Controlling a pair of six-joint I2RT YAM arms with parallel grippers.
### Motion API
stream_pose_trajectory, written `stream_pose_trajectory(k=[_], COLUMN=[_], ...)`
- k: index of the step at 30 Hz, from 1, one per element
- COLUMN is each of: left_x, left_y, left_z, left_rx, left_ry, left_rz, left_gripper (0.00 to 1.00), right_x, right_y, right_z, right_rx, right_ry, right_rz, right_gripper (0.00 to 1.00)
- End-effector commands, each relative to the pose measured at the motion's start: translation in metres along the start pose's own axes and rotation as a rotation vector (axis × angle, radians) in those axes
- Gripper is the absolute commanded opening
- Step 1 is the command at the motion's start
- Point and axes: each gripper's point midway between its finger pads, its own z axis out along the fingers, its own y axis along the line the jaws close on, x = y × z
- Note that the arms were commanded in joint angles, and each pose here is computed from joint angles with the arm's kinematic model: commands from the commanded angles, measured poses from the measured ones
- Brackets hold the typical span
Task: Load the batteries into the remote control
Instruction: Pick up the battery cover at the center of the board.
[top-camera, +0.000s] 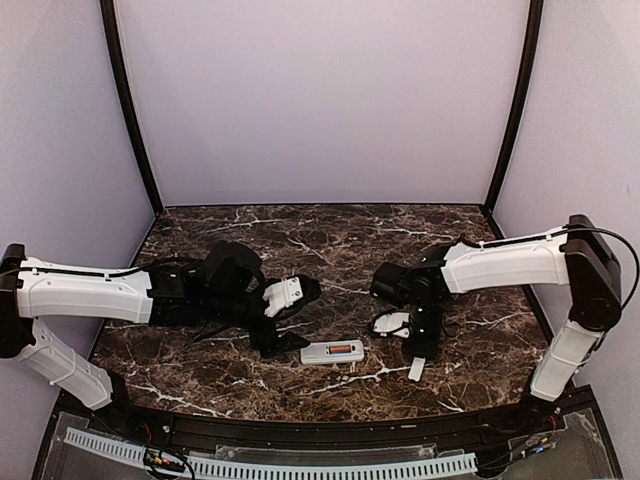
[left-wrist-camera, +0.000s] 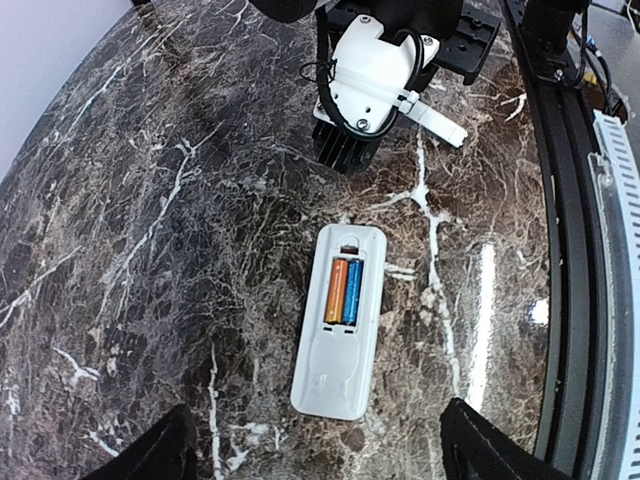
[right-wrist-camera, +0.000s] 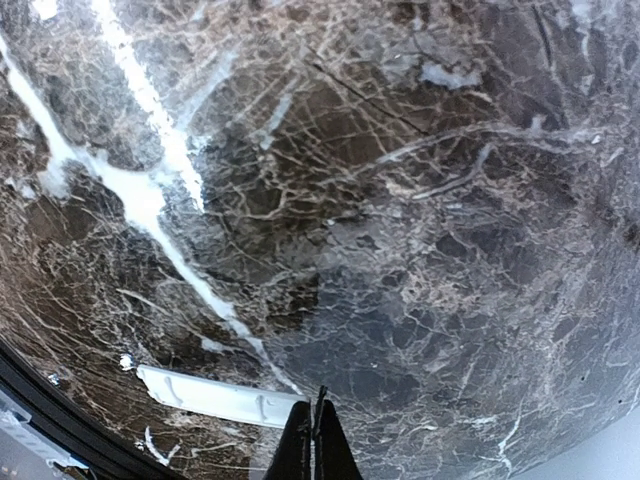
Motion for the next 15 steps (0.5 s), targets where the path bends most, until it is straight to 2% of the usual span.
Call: stream_pose_trajectory(k=[1,5,9,15], left_x=[-0.019,-0.043,-0.069,-0.102], left_y=[-0.009,-0.011,-0.015,-0.018], left_z=[-0.006,-0.004,-0.005,-0.006], left_rx=[0.052,0.1,0.172,0.255], left_ry=[-0.069,-0.156,-0.267,-0.396], left_rz=[-0.088,-0.251,-0.452,-0.624], left_gripper=[0.81,0.71,0.67,0.79], right_x=[-0.006,-0.015,-0.032,-0.058], right_y=[-0.008,-0.015,-0.027,-0.033], right_z=[-0.027,-0.054,-0.089,-0.133], right_rx=[0.041,0.066,0.107,0.121], right_ry=[-0.07,-0.147,-0.287,-0.468], right_rz=[0.027,0.098,0.195,0.329], right_gripper=[0.0,0.0,0.0,0.0])
